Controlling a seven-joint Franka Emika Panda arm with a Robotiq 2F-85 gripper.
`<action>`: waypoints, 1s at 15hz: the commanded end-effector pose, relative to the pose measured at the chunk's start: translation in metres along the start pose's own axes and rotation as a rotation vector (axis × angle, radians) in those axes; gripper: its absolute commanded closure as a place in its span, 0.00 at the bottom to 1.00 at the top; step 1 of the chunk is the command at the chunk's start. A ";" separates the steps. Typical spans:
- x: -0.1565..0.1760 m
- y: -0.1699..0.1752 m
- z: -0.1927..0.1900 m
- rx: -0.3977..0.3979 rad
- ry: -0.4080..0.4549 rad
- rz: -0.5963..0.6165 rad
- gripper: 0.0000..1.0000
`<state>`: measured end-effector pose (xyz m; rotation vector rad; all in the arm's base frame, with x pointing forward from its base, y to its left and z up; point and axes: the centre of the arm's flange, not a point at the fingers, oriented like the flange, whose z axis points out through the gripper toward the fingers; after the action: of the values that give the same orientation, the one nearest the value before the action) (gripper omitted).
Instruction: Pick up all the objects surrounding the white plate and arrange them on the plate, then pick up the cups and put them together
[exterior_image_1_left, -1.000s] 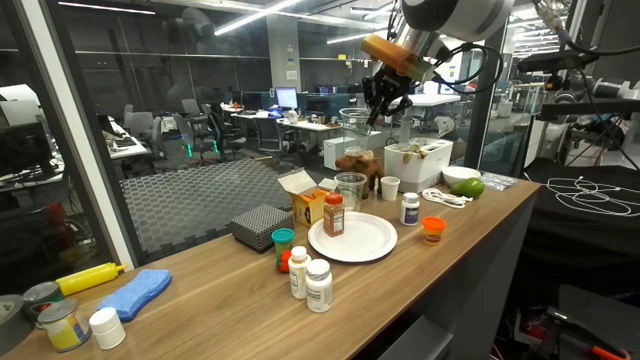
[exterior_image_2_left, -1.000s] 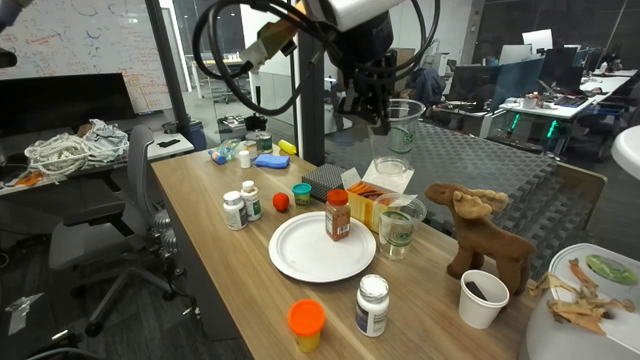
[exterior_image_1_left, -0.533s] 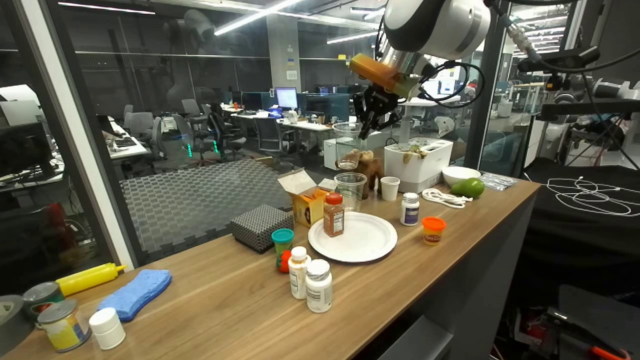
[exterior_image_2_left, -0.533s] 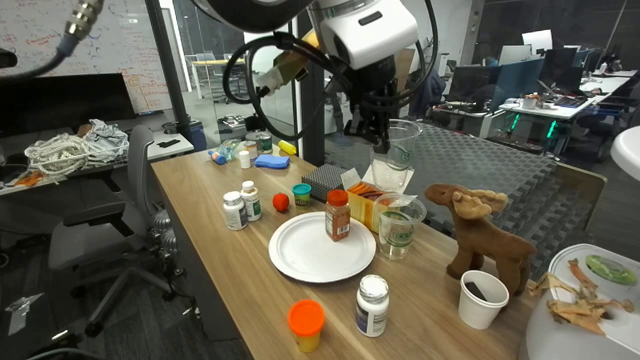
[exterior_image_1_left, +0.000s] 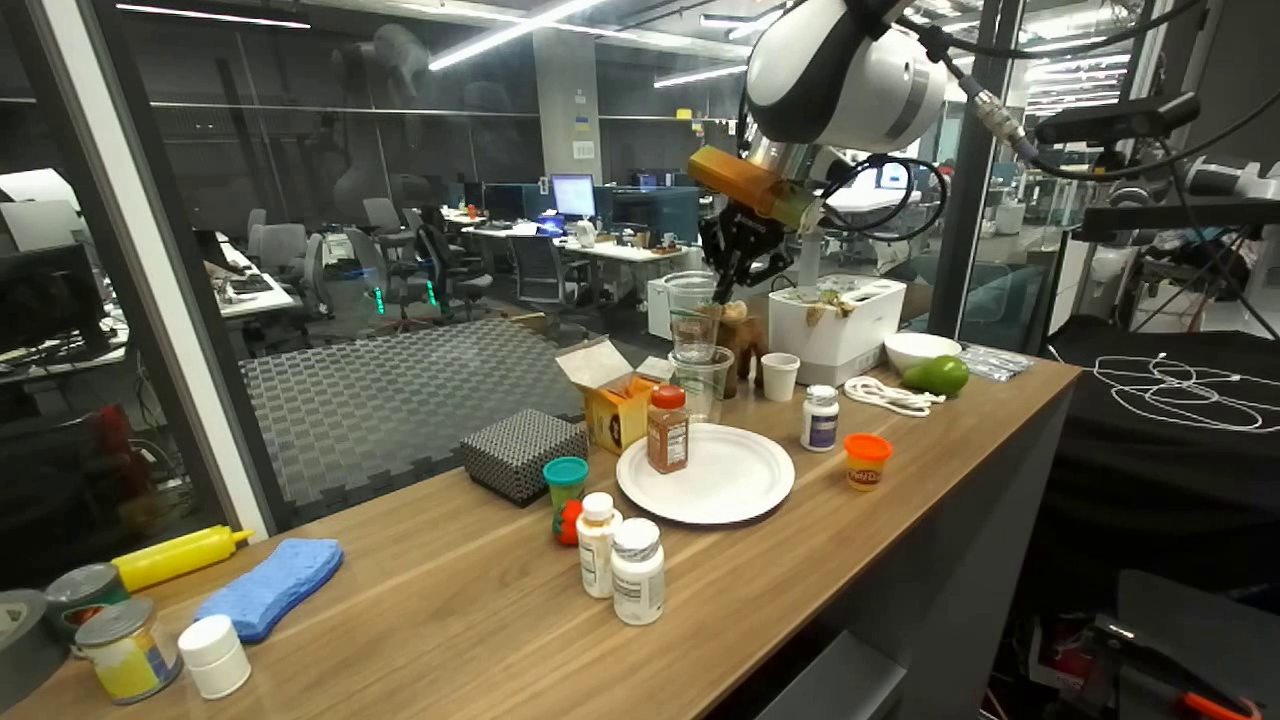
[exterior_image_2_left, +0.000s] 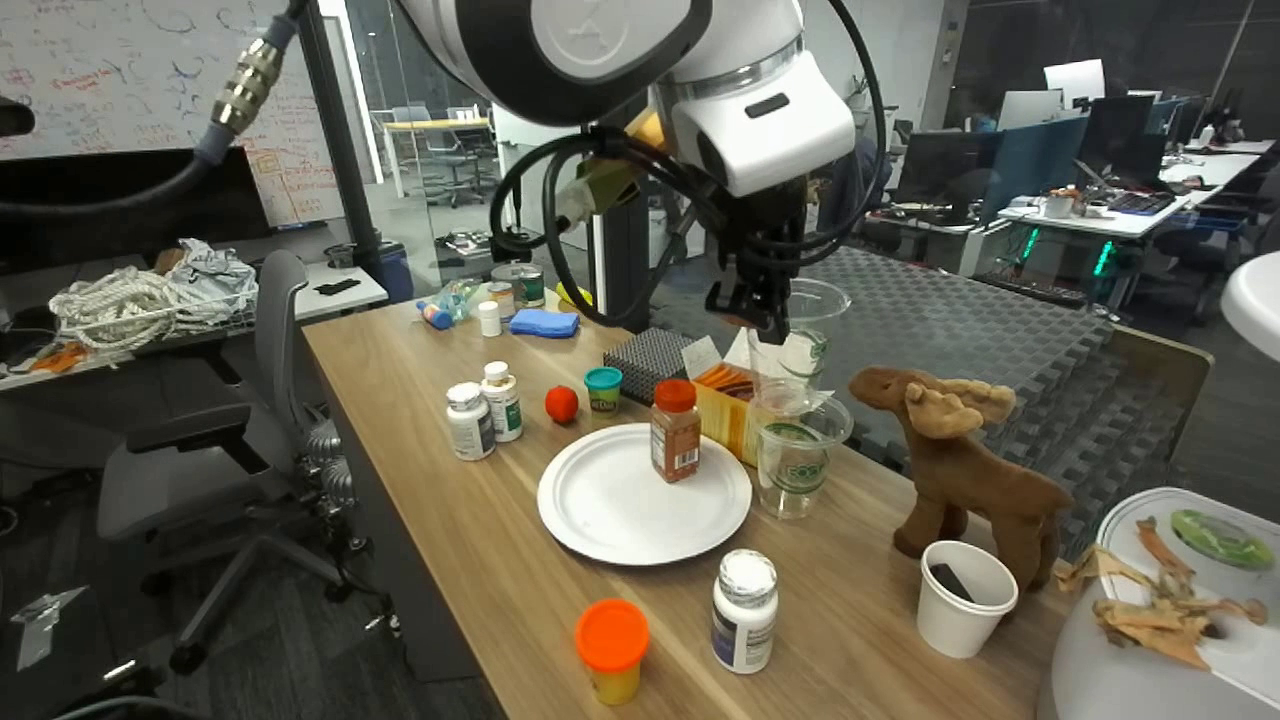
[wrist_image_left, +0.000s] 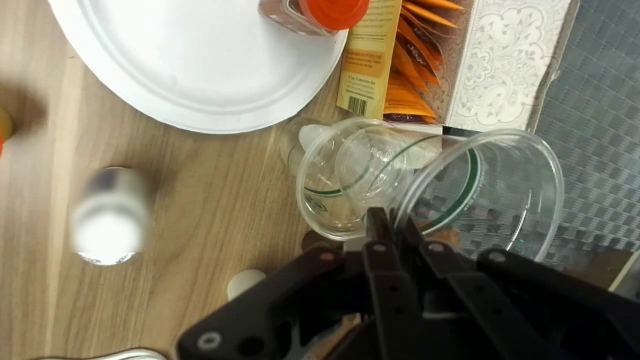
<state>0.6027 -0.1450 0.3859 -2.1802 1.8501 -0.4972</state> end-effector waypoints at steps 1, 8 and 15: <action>0.008 -0.013 0.003 -0.009 0.010 -0.007 0.98; 0.014 -0.016 0.019 -0.042 -0.003 -0.012 0.61; 0.022 -0.019 0.001 -0.054 -0.009 -0.027 0.07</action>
<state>0.6222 -0.1580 0.3751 -2.2102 1.8738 -0.4573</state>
